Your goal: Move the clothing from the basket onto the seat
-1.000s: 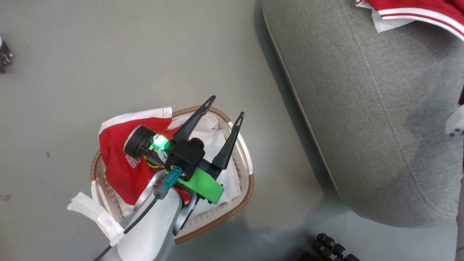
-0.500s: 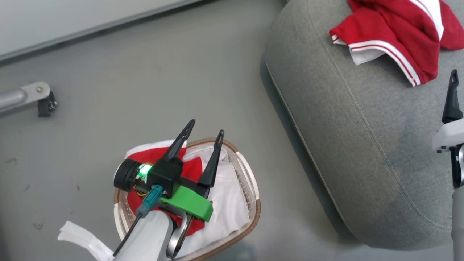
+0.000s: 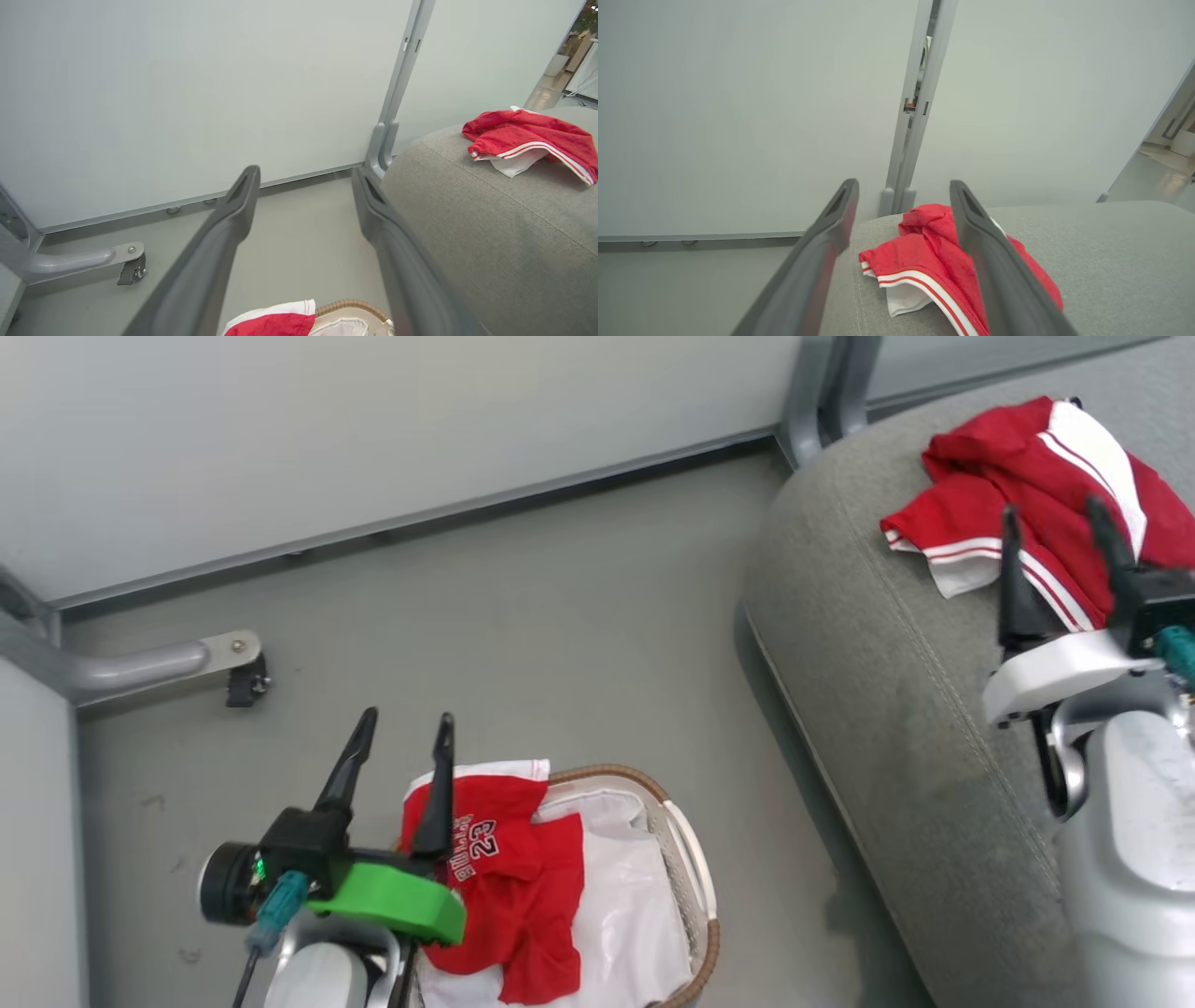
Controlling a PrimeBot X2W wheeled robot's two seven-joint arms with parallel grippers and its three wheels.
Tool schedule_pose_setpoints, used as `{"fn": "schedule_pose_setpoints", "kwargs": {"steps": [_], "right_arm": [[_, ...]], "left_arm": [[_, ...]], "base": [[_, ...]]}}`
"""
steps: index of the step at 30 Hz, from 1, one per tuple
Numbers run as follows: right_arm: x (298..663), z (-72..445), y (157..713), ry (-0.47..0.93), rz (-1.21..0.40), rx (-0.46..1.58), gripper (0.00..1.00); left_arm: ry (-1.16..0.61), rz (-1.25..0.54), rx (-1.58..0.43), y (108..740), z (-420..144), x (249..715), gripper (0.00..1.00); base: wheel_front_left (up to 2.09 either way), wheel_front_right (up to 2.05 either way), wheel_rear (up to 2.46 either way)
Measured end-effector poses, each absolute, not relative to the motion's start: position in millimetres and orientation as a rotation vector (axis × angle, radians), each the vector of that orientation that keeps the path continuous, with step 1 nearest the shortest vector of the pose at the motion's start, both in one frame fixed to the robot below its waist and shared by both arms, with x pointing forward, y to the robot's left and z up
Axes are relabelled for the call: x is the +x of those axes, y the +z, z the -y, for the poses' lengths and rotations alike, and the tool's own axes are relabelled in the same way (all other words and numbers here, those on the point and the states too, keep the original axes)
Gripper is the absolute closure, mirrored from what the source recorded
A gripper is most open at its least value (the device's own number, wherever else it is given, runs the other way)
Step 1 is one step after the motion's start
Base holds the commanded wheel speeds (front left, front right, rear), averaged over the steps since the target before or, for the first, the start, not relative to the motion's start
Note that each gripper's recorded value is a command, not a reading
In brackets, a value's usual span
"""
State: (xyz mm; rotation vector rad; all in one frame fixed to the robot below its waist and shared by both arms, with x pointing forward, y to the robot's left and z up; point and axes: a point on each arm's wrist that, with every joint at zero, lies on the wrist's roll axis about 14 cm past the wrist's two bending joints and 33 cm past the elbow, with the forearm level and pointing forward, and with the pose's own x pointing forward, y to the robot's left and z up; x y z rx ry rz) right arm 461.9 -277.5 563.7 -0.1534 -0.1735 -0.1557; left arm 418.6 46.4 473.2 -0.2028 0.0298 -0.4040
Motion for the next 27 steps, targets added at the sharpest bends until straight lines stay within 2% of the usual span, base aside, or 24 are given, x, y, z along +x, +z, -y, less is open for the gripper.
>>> {"fn": "schedule_pose_setpoints", "kwargs": {"steps": [11,16,27], "right_arm": [[445,181,541,0.071,0.149,0.007,0.00],[429,166,528,0.107,0.118,0.087,0.00],[398,159,510,0.115,0.074,0.132,0.00]], "left_arm": [[-0.139,-0.034,-0.210,471,-132,383,0.00],[-0.084,-0.038,-0.220,469,-148,366,0.00],[-0.064,-0.029,-0.237,473,-151,346,0.00]], "base": [[0.00,0.00,0.00],[0.00,0.00,0.00],[0.00,0.00,0.00]]}}
